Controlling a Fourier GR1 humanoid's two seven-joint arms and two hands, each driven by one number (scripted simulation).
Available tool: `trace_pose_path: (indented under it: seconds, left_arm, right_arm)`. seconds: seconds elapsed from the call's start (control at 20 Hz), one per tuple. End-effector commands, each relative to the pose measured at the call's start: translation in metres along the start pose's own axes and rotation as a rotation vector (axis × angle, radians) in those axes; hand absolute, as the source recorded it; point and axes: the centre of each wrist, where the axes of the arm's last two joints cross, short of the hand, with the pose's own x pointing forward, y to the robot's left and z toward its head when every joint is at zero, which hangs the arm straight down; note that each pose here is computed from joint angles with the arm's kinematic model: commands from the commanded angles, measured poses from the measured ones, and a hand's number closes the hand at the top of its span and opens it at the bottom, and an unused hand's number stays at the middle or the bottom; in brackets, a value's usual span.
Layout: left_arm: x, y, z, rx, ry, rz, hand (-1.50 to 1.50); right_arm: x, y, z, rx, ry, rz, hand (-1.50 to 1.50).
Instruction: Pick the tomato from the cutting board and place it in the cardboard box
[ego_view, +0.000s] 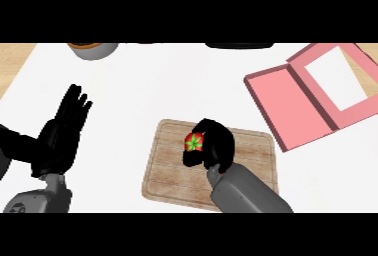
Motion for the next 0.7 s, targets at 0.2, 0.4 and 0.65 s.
trace_pose_path:
  seconds: [0.2,0.4,0.65]
  left_arm:
    - [-0.001,-0.017,-0.001,-0.040,-0.007,-0.009,0.00]
    - [-0.003,-0.023,-0.002,-0.070,0.003,-0.004,0.00]
    - [0.005,-0.014,-0.011,-0.045,0.010,-0.001,0.00]
  right_arm:
    - [0.042,0.012,0.029,0.029,-0.357,0.358,1.50]
    - [0.053,0.023,0.052,0.072,-0.589,0.543,1.50]
    - [0.088,0.010,0.070,0.028,-0.702,0.553,1.50]
